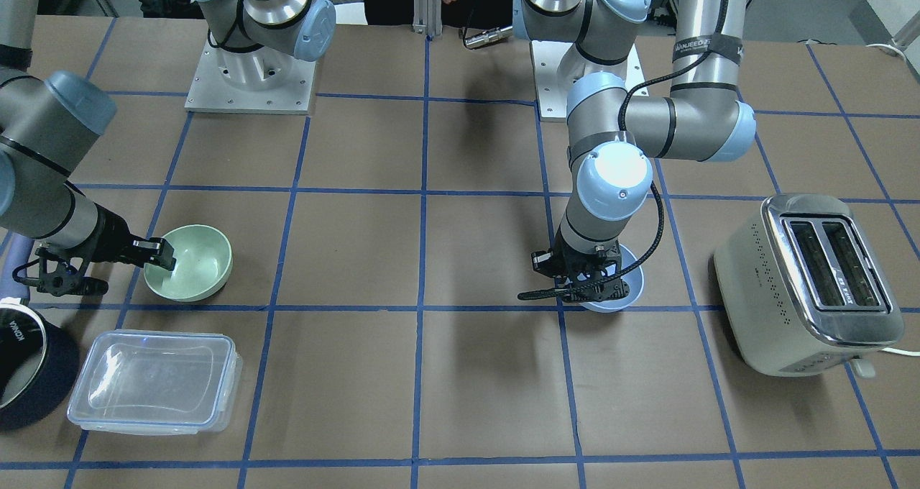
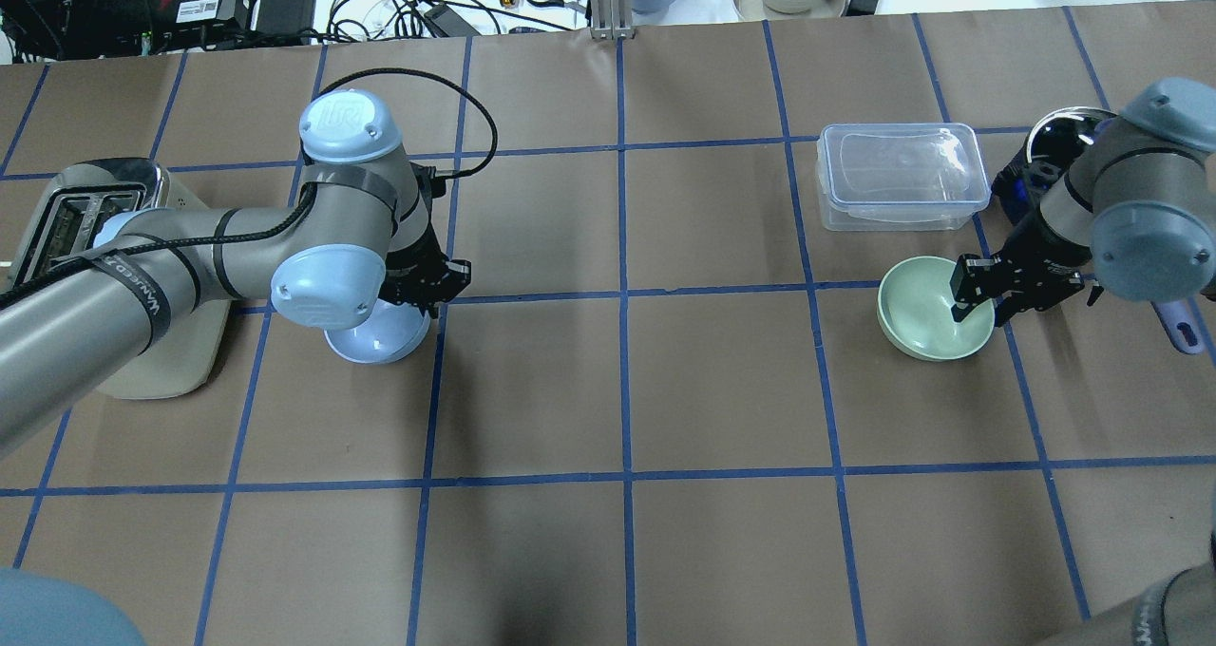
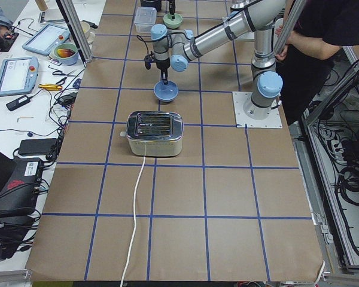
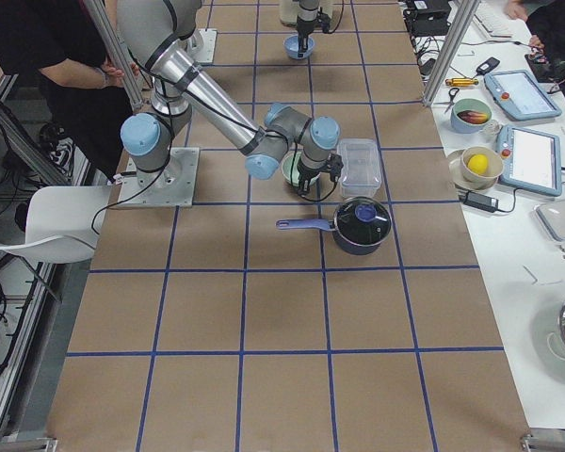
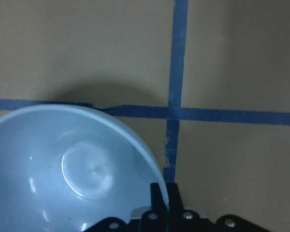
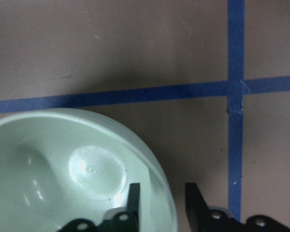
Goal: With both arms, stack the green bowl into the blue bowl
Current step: 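Carry the blue bowl with the left gripper toward the table center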
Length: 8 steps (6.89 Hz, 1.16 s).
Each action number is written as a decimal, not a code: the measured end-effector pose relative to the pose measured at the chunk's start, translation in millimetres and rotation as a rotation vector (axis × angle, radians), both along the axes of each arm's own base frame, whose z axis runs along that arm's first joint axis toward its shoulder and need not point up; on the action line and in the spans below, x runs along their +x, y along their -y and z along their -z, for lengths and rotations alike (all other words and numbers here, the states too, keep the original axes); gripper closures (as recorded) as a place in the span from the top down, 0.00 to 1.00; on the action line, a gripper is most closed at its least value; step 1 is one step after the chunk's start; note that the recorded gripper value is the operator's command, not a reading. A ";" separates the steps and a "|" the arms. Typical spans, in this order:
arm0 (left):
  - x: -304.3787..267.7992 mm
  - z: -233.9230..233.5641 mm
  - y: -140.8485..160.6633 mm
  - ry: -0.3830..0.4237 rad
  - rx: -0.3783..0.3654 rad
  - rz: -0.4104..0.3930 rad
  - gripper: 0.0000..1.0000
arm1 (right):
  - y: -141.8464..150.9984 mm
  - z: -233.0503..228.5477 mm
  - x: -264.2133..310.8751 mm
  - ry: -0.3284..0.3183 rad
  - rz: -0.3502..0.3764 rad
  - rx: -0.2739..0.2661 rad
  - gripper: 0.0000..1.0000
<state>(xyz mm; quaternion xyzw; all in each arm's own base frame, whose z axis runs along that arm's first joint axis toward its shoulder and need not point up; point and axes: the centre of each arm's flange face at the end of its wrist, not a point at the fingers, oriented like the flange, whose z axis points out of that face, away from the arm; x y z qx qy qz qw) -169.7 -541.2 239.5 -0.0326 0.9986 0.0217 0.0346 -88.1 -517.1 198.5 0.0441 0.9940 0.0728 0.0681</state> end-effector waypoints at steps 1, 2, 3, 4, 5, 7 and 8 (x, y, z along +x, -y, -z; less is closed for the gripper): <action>-45.4 -23.3 5.7 -0.009 -0.036 0.003 0.00 | 2.1 -4.4 -0.4 -0.001 -0.005 -0.009 0.00; -104.2 -40.4 1.6 -0.043 -0.073 -0.024 0.00 | 6.6 -14.1 -1.7 0.000 -0.009 -0.021 0.00; -159.2 -49.6 -9.5 -0.090 -0.099 -0.066 0.00 | 11.4 -28.9 -3.3 0.005 -0.011 -0.026 0.00; -205.1 -47.9 -22.5 -0.122 -0.116 -0.114 0.00 | 15.8 -46.3 -5.0 0.010 -0.021 -0.026 0.00; -240.9 -34.0 -36.6 -0.131 -0.113 -0.152 0.00 | 19.7 -64.1 -6.4 0.015 -0.041 -0.028 0.00; -281.3 -6.6 -54.6 -0.136 -0.114 -0.200 0.14 | 24.7 -87.4 -4.3 0.017 -0.071 -0.037 0.00; -288.7 1.6 -53.7 -0.152 -0.132 -0.212 0.29 | 25.5 -89.9 -3.9 0.017 -0.086 -0.039 0.00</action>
